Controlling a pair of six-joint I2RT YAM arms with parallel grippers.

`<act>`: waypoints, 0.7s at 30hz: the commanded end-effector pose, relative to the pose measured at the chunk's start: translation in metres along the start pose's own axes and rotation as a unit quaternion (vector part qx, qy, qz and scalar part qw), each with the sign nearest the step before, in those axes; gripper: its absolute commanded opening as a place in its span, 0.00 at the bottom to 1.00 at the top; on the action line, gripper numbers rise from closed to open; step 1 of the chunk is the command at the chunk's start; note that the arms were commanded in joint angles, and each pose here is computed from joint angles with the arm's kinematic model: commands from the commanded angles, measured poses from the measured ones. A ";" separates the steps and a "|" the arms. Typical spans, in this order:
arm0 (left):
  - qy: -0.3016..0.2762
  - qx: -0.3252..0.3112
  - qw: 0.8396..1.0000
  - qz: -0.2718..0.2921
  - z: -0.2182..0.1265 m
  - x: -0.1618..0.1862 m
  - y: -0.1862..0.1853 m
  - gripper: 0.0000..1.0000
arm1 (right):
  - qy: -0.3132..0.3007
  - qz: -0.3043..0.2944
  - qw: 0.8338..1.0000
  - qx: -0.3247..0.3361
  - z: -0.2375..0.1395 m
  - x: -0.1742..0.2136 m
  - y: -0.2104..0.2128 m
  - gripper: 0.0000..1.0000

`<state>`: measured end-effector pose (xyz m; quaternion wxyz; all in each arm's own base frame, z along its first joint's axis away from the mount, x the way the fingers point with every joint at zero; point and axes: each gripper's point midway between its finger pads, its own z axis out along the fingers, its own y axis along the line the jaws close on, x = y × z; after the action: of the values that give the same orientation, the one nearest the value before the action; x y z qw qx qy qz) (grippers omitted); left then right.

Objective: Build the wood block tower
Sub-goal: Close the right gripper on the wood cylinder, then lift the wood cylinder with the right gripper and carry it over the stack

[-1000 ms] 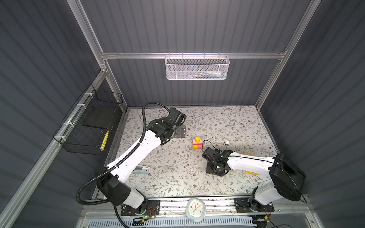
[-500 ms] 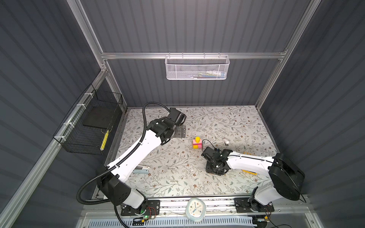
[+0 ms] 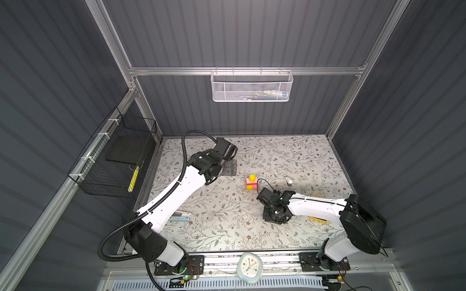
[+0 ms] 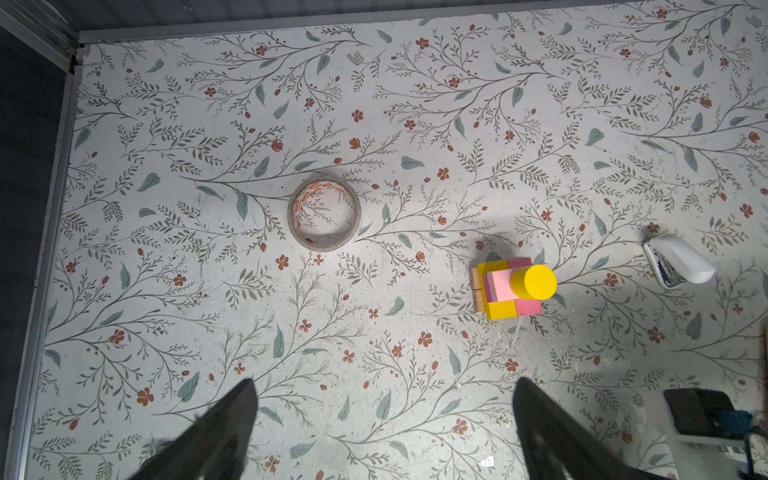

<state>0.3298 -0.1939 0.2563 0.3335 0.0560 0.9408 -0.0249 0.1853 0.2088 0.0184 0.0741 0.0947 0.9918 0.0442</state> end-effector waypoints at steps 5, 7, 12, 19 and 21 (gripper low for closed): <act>0.010 -0.008 1.000 0.006 0.003 0.004 0.005 0.96 | -0.007 -0.016 1.000 0.017 -0.013 -0.005 -0.003 0.30; 0.010 -0.010 1.000 0.008 0.003 0.004 0.006 0.96 | -0.017 -0.031 0.999 0.021 -0.023 -0.011 -0.002 0.29; 0.013 -0.022 1.000 0.010 0.007 0.004 0.015 0.96 | -0.035 -0.080 0.996 0.012 -0.053 -0.029 0.013 0.27; 0.026 -0.019 0.999 -0.003 0.021 0.011 0.025 0.95 | -0.048 -0.130 0.990 -0.025 -0.094 -0.063 0.041 0.27; 0.031 -0.022 0.999 -0.003 0.026 0.014 0.028 0.95 | -0.049 -0.146 0.988 -0.032 -0.105 -0.074 0.050 0.26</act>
<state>0.3375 -0.1693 0.2342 0.3127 0.0382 0.9491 -0.0031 0.2462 0.2407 0.1294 0.1456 -0.0072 0.9861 0.0801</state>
